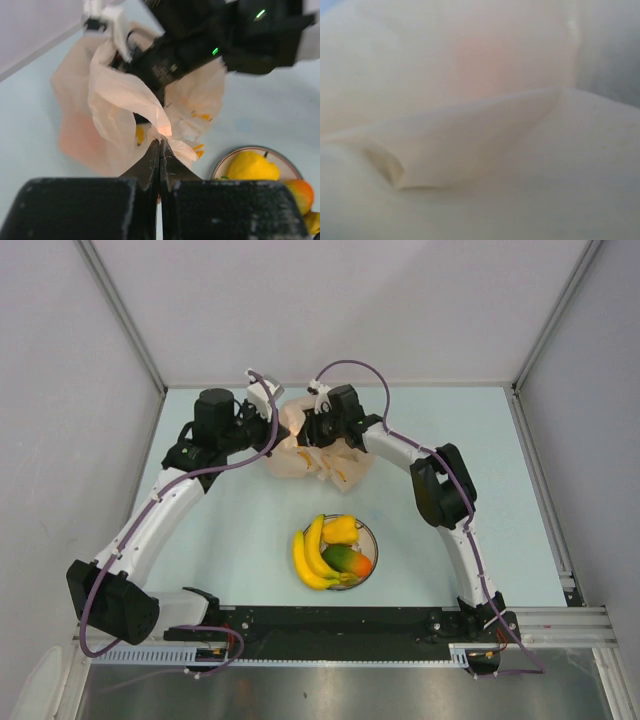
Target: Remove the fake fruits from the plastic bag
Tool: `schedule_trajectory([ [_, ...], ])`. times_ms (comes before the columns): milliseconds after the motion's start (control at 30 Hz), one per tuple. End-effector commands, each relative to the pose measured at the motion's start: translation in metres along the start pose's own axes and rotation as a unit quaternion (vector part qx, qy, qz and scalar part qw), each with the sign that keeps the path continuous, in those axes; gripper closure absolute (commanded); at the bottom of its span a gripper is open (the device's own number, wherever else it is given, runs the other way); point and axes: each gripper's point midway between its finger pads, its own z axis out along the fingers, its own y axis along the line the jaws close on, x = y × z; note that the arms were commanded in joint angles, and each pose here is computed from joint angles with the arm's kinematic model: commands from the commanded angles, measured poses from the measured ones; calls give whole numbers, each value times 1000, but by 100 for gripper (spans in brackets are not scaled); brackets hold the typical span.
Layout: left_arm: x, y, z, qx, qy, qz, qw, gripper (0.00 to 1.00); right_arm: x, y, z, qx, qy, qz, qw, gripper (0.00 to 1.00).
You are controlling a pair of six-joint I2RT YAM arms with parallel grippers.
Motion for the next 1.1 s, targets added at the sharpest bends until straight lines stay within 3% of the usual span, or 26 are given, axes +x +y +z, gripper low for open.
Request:
schedule_trajectory([
  [0, -38, -18, 1, 53, -54, -36, 996, 100, -17, 14, 26, -32, -32, 32, 998, 44],
  [133, -33, -23, 9, 68, -49, -58, 995, 100, -32, 29, 40, -76, -49, 49, 995, 31],
  [367, -33, -33, 16, 94, -59, -79, 991, 100, -23, 22, 74, -68, -38, 86, 993, 5],
  [467, -35, -40, 17, 108, -59, -86, 989, 100, -12, 22, 87, -67, -31, 85, 994, 0],
  [667, -37, -47, 19, 123, -59, -93, 986, 100, 10, 14, 110, -42, -24, 80, 996, 0],
  [767, -37, -48, 19, 122, -59, -96, 986, 100, 17, 4, 114, -19, -24, 84, 996, 3],
  [900, -35, -49, 19, 123, -58, -103, 985, 100, 5, -5, 118, -5, -52, 66, 996, 17],
  [1067, -30, -49, 18, 119, -51, -110, 986, 100, -13, -10, 118, 0, -79, 36, 996, 48],
])
